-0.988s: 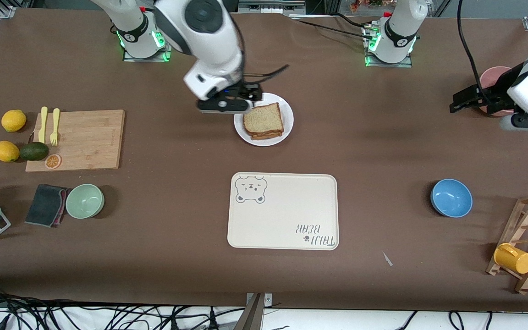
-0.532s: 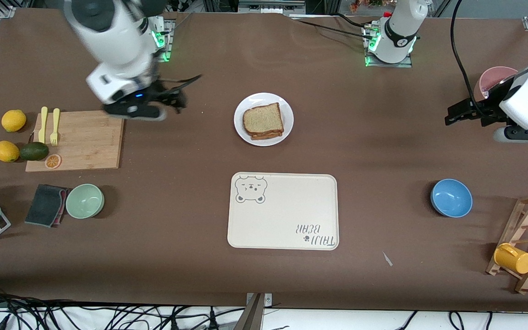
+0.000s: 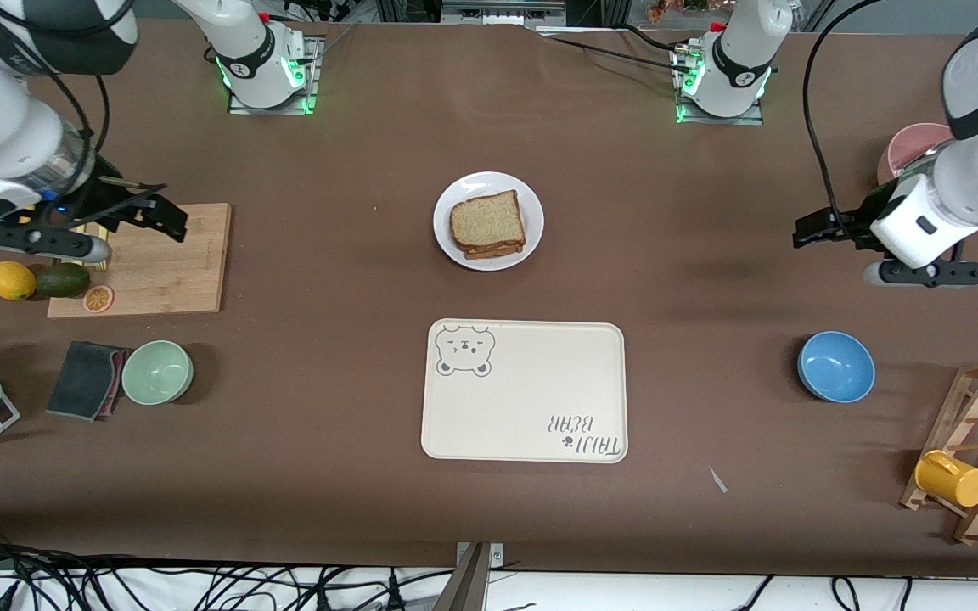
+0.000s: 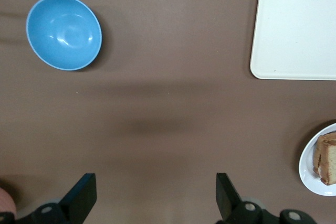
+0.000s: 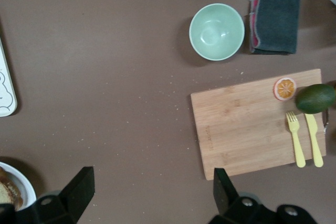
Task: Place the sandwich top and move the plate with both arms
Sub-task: 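Withdraw the right gripper toward the cutting board while the left gripper advances, then move the left gripper to the white plate rim and lower it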
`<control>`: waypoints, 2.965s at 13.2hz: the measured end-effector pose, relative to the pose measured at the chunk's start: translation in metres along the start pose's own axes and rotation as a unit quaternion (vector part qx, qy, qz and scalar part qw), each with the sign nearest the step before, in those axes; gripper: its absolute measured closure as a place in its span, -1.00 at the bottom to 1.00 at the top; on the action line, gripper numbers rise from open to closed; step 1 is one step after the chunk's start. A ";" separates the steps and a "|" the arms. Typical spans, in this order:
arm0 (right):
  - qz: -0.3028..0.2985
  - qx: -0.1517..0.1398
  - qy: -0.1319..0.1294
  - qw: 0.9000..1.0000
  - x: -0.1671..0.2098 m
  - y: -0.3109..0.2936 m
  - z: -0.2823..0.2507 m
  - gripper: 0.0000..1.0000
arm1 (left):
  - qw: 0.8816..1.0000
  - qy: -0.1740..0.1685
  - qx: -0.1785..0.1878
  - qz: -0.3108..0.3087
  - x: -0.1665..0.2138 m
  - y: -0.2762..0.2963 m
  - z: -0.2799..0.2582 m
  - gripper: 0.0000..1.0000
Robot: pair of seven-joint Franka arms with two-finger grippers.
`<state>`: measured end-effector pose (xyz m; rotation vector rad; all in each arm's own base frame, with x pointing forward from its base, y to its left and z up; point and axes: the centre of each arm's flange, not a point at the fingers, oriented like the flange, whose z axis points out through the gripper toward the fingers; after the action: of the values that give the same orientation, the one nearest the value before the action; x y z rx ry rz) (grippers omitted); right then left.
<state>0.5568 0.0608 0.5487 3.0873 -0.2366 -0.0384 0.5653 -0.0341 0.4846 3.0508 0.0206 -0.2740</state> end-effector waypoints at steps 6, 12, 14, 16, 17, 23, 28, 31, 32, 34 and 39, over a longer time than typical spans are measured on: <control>-0.026 0.007 -0.018 0.999 0.000 0.061 -0.050 -1.00 | 0.999 -0.007 -0.028 0.018 -0.002 0.038 0.070 -1.00; -0.080 0.008 -0.026 0.996 -0.001 0.053 -0.045 -1.00 | 0.998 0.022 -0.063 0.021 -0.001 0.072 0.118 -1.00; -0.080 0.008 -0.026 0.996 -0.001 0.053 -0.045 -1.00 | 0.995 0.036 -0.086 0.025 -0.002 0.098 0.139 -1.00; -0.079 0.008 -0.026 0.996 0.000 0.053 -0.045 -1.00 | 0.994 0.050 -0.095 0.028 -0.002 0.119 0.156 -1.00; -0.077 0.009 -0.025 0.997 0.000 0.052 -0.045 -1.00 | 0.993 0.049 -0.108 0.022 -0.002 0.126 0.164 -1.00; -0.078 0.010 -0.016 0.997 0.005 0.048 -0.043 -1.00 | 0.981 0.035 -0.188 -0.019 -0.005 0.185 0.224 -1.00; -0.079 0.010 -0.017 0.997 0.007 0.046 -0.041 -1.00 | 0.980 -0.002 -0.196 -0.026 -0.030 0.212 0.263 -0.99; -0.079 0.010 -0.016 0.997 0.007 0.046 -0.042 -1.00 | 0.978 -0.028 -0.201 -0.043 -0.058 0.223 0.293 -0.89; -0.079 0.010 -0.016 0.997 0.007 0.046 -0.042 -1.00 | 0.977 -0.034 -0.206 -0.048 -0.069 0.231 0.301 -0.89; -0.079 0.010 -0.016 0.997 0.007 0.047 -0.042 -1.00 | 0.975 -0.046 -0.212 -0.048 -0.086 0.248 0.310 -0.89; -0.077 0.010 -0.016 0.997 0.007 0.048 -0.042 -1.00 | 0.977 -0.050 -0.200 -0.046 -0.102 0.257 0.331 -0.38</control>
<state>0.5578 0.0144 0.5925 3.1195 0.0018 -0.0903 0.4113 -0.3175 0.1982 2.6368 0.1887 -0.3784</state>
